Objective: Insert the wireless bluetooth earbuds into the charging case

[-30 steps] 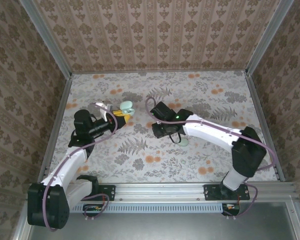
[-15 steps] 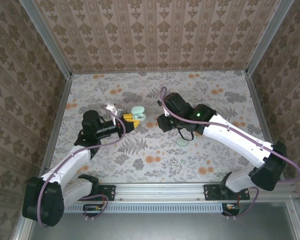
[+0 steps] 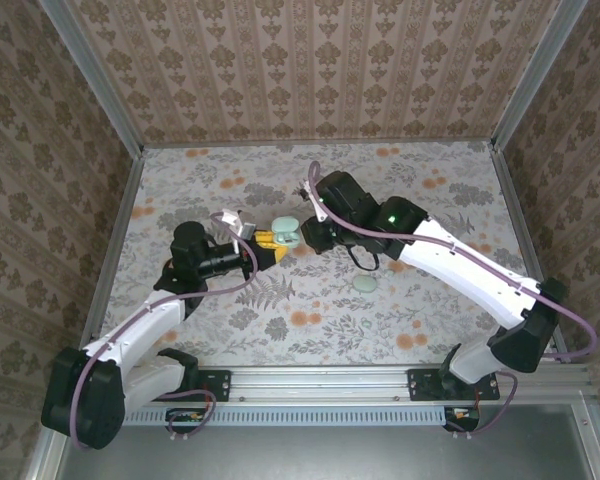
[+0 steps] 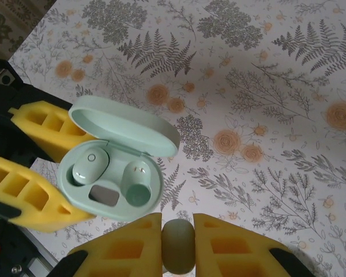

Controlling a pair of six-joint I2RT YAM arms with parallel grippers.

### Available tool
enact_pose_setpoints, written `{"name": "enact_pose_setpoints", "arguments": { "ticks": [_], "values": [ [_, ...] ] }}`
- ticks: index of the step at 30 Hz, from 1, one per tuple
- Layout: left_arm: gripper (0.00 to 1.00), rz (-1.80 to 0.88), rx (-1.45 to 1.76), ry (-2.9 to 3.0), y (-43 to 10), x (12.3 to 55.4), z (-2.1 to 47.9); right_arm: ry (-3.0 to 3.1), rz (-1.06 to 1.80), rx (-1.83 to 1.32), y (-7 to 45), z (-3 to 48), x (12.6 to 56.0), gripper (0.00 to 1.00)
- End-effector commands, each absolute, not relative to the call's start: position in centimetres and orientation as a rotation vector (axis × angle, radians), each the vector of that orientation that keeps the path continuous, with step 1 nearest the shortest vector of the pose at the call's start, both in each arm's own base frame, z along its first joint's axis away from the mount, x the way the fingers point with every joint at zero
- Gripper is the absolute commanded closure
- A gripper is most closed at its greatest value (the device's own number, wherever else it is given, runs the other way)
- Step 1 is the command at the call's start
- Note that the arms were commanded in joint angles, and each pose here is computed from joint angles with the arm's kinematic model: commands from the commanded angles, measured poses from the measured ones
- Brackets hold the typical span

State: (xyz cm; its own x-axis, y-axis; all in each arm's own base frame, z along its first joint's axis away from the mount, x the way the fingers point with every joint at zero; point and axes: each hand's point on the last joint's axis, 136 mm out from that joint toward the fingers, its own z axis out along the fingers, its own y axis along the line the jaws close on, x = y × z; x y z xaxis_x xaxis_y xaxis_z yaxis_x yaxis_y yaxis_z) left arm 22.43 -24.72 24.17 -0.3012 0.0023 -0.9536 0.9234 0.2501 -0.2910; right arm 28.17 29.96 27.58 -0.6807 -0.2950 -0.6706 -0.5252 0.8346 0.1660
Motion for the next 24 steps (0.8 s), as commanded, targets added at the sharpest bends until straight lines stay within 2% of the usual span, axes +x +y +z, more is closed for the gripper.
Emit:
{"name": "enact_pose_setpoints", "arguments": {
  "ticks": [1,24],
  "values": [
    [0.87,-1.192,0.928,1.495,-25.0,22.1,25.2,2.348,0.447,-0.651,30.3,28.2,28.1,0.83],
    [0.87,-1.199,0.953,1.470,-25.5,21.5,25.5,2.383,0.448,-0.757,32.2,26.5,28.5,0.83]
  ]
}}
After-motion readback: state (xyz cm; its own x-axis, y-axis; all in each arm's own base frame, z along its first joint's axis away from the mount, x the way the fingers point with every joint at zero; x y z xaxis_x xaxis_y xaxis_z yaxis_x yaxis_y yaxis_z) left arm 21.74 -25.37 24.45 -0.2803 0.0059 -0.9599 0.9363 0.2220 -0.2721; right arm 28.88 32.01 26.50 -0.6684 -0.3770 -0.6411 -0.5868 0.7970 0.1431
